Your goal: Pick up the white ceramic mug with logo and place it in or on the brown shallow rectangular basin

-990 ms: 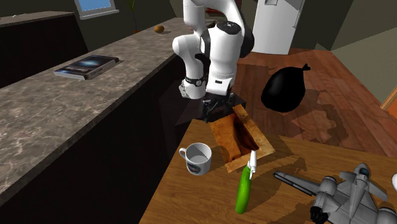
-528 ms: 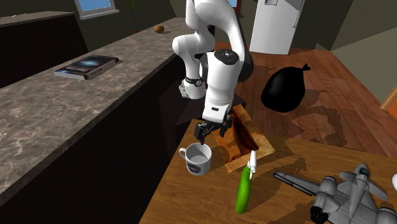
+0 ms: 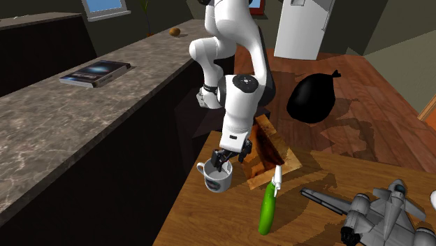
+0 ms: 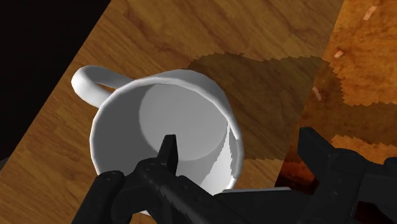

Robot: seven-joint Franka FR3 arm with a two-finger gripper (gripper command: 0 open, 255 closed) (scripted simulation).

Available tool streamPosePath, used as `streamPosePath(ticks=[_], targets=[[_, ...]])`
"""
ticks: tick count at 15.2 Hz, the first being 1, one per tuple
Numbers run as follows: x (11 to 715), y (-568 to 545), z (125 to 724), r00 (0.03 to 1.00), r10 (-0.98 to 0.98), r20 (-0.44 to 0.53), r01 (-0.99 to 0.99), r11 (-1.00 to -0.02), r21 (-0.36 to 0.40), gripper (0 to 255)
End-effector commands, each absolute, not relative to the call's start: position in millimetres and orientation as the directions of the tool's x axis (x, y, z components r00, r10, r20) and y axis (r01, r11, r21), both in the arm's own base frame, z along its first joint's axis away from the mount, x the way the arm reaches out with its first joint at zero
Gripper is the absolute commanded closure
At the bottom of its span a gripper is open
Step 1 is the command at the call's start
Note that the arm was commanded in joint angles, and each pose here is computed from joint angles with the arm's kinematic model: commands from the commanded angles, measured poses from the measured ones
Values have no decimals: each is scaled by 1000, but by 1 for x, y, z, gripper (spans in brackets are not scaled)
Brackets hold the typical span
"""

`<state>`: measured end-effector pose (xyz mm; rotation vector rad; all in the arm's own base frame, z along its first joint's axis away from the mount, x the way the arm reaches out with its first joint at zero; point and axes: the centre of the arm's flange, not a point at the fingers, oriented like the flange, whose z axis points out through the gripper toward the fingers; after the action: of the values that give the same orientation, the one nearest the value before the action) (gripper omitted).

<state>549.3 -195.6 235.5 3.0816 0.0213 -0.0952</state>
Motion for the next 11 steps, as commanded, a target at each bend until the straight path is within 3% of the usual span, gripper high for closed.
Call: streamPosePath(ticks=[1, 9, 10, 11], targets=[[549, -197, 222, 998, 12, -62, 16, -998, 58, 0], [549, -197, 222, 998, 12, -62, 16, -998, 58, 0], [549, -197, 222, 998, 12, -62, 16, -998, 58, 255], [549, -197, 222, 998, 12, -62, 16, -998, 58, 255]])
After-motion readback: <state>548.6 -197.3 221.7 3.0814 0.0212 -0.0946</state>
